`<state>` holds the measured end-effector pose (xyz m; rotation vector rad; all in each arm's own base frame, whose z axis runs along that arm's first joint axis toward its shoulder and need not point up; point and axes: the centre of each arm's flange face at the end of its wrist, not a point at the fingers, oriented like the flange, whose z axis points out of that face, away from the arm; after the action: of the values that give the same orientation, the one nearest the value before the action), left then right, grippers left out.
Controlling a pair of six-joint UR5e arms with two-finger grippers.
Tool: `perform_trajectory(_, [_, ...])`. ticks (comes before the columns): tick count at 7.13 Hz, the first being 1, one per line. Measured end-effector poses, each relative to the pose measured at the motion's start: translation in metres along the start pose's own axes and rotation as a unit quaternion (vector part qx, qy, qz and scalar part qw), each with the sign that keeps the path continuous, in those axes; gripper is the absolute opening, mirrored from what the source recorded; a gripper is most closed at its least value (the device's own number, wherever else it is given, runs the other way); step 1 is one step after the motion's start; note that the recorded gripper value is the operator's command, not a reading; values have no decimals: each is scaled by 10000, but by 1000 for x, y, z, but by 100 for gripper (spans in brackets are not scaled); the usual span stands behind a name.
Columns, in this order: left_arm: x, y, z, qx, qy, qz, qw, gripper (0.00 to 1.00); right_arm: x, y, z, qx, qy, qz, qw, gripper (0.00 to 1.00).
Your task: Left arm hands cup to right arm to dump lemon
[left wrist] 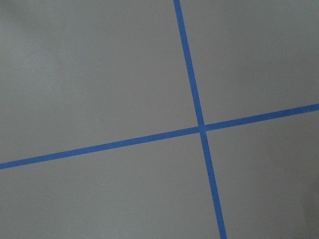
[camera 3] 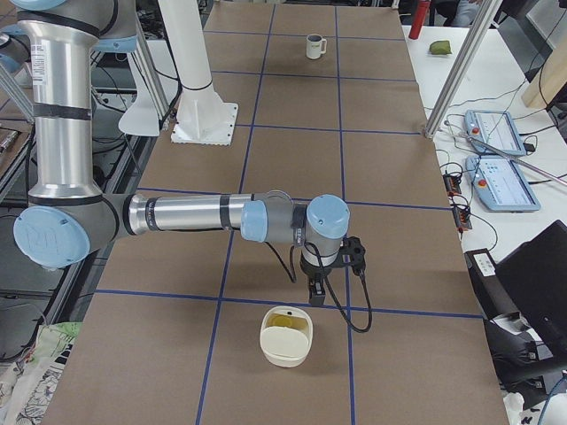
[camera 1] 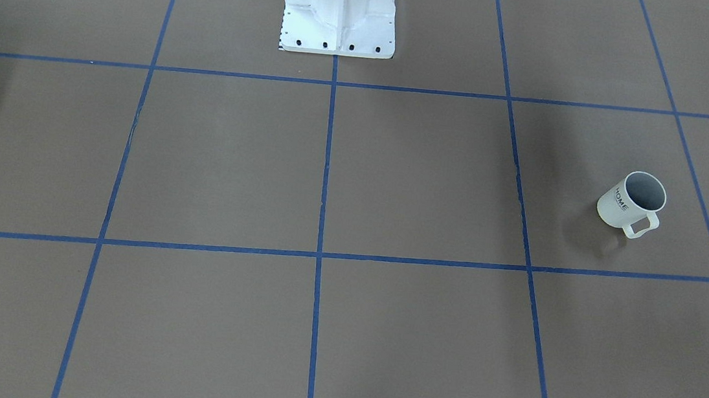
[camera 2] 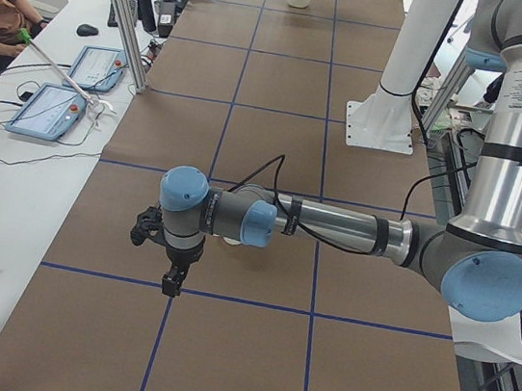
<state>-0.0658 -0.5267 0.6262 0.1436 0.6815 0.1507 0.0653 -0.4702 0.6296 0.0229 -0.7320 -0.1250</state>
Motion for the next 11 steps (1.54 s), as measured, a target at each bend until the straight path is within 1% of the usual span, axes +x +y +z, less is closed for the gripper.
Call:
perform_trajectory(4, [-1, 0, 1, -17, -19, -45, 10000, 100, 3, 4, 4, -38, -6, 46, 10000, 100])
perform_trajectory(7, [-2, 0, 1, -10, -53, -489, 9988, 100, 3, 4, 4, -41, -4, 101, 9999, 100])
perform_trajectory(9, [-2, 0, 1, -6, -58, -557, 9984, 100, 3, 3, 3, -32, 4, 155, 9999, 100])
perform_trajectory(11, [-2, 0, 1, -8, -59, -567, 9984, 100, 1, 1, -1, 10, 25, 667, 9978, 100])
